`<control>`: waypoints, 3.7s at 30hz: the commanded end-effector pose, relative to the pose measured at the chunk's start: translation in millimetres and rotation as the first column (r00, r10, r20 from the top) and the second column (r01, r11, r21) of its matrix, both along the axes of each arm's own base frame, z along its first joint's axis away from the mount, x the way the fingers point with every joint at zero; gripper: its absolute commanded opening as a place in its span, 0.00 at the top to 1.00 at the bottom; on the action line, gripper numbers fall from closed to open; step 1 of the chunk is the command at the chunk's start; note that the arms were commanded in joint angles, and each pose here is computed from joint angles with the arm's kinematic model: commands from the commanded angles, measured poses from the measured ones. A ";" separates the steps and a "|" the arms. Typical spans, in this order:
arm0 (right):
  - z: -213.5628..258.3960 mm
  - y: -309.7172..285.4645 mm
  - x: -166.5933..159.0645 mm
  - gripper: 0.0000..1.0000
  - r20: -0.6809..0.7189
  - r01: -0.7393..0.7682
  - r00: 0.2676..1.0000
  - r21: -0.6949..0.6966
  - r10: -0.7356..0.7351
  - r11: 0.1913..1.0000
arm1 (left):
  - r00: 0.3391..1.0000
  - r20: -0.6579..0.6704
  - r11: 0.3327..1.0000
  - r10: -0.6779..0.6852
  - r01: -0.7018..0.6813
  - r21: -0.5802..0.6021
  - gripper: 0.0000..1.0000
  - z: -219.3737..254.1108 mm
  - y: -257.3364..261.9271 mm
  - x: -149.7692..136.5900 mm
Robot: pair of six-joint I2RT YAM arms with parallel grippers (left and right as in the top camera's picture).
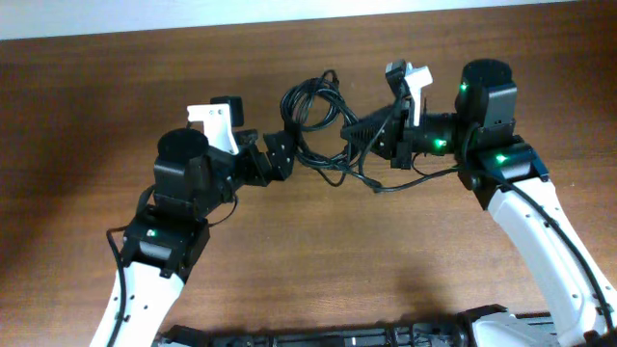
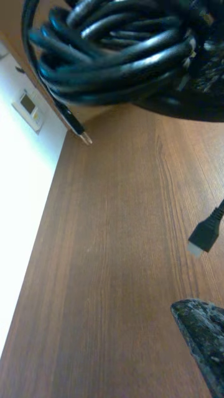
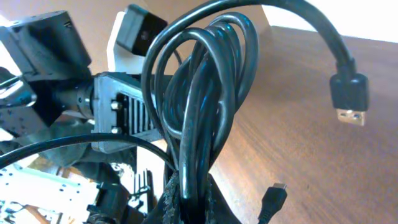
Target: Untangle cables
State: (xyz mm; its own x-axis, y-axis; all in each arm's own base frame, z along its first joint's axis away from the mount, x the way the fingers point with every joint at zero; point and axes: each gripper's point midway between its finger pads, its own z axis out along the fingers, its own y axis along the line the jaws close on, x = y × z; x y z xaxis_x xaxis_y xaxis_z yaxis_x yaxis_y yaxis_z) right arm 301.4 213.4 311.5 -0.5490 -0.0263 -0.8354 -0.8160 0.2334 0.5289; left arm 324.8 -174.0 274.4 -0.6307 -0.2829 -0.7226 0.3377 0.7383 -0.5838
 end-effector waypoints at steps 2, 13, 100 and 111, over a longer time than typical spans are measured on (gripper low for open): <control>19.5 17.9 -25.2 0.96 0.093 -0.126 0.988 0.033 0.122 0.992 | 0.997 -0.032 0.997 -0.067 0.066 -0.033 0.07 -5.5 -12.0 -3.8; 26.0 28.6 -34.9 0.96 0.140 -0.180 0.975 0.042 0.172 0.983 | 0.997 -0.016 0.996 -0.075 0.075 -0.039 1.00 -2.4 -14.1 -2.7; 22.3 -14.0 -39.8 0.96 0.170 0.043 0.985 -0.077 -0.029 0.996 | 0.877 0.287 0.904 -0.386 0.421 -0.069 0.01 54.0 -1.0 -22.4; 30.3 -9.8 -51.7 0.96 0.207 -0.036 0.977 -0.044 0.045 0.998 | 0.857 0.309 0.891 -0.412 0.450 -0.061 0.01 58.1 -10.4 -27.1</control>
